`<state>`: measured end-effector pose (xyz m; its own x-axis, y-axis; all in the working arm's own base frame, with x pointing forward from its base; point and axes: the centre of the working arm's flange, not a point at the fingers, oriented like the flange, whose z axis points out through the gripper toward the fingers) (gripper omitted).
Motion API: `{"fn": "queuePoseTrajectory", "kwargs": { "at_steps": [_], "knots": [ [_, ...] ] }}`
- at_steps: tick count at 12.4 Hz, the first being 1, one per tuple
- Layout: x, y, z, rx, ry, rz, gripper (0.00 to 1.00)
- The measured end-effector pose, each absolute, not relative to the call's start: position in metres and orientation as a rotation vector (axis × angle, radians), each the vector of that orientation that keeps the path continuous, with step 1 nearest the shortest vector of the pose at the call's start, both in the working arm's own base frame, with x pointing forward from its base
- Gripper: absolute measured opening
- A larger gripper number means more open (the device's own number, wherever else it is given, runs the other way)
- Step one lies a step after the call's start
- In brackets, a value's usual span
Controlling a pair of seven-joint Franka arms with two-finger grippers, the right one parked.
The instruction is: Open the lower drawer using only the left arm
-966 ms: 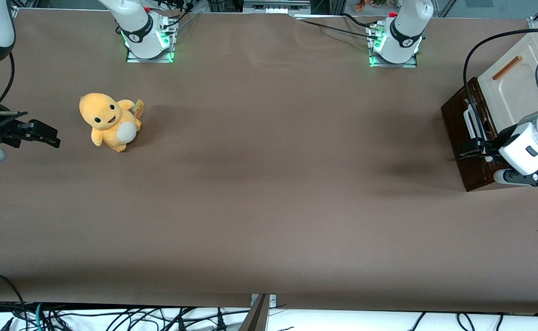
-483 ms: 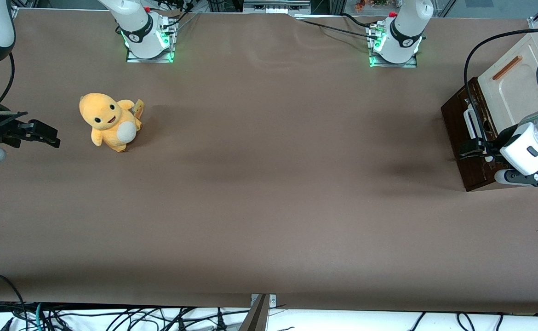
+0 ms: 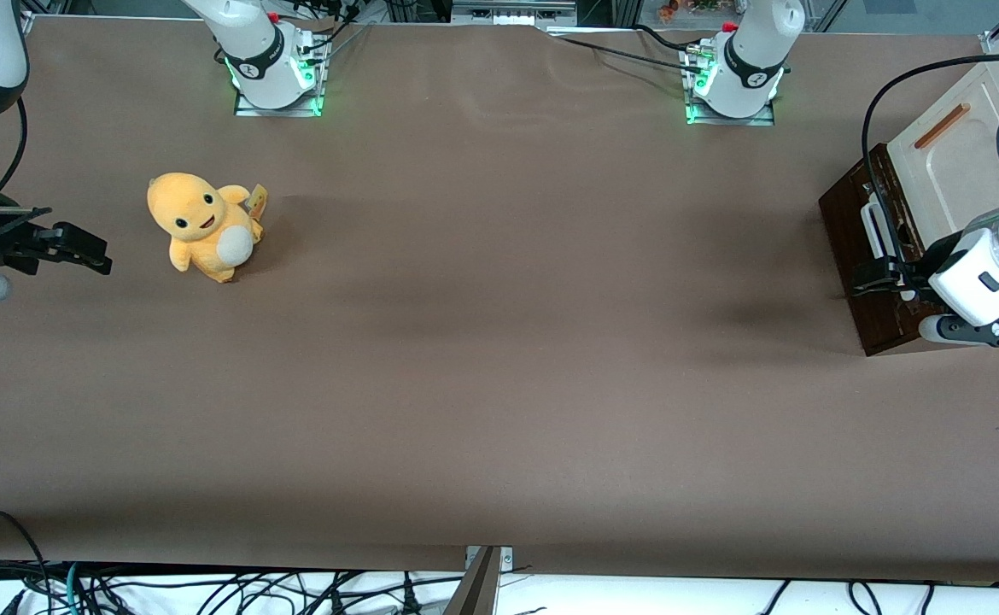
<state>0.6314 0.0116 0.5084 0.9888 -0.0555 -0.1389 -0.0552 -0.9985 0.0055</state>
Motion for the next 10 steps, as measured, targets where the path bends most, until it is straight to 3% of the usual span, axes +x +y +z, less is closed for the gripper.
{"fn": "queuePoseTrajectory", "kwargs": {
  "at_steps": [10],
  "knots": [
    [0.62,0.009,0.503,3.303,-0.065,-0.401,1.0]
  ]
}}
